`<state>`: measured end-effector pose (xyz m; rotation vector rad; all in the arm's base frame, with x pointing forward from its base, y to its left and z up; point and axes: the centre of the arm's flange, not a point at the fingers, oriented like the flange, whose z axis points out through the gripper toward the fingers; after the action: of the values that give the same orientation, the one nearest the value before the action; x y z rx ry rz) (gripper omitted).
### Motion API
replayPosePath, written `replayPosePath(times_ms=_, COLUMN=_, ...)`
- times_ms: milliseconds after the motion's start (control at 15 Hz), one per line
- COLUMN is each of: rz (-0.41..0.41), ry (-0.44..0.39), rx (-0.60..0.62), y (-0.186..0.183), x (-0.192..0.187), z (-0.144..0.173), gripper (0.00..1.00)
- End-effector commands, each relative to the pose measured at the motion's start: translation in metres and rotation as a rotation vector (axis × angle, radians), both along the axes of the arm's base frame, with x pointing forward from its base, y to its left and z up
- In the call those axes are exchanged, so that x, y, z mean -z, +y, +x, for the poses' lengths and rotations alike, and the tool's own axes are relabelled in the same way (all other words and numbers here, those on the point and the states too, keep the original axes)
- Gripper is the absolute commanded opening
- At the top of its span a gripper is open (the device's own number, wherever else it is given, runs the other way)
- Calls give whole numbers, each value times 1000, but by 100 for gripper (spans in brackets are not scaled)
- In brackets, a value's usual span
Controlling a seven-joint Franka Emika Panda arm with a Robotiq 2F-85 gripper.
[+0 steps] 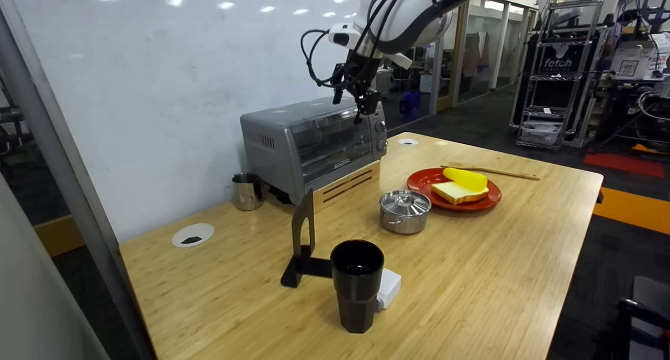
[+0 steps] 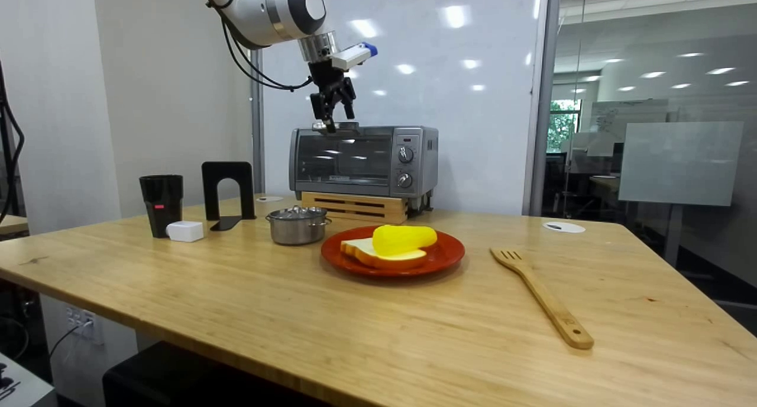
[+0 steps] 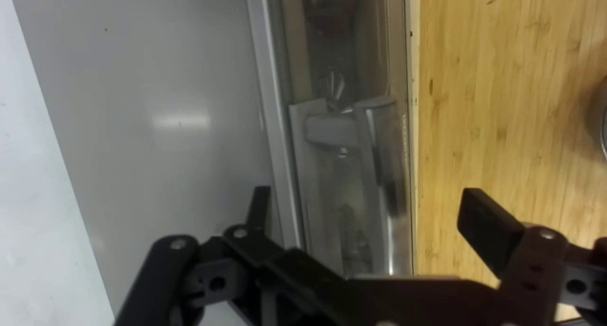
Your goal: Place the corn toy in the oven then close it
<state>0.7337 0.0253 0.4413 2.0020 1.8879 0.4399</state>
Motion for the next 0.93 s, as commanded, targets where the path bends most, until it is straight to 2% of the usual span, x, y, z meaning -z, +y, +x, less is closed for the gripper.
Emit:
replayPosePath(times_ms=0, rz=18, ry=54, rx=-20, y=4, x=8, z=4, gripper=100)
replayPosePath(times_ms=400, rz=36, ry=184, rx=0, y=7, x=20, z=-19, gripper=100)
replayPosePath(times_ms=867, rz=11, ry=306, rx=-5, y=14, x=38, z=-44, gripper=100)
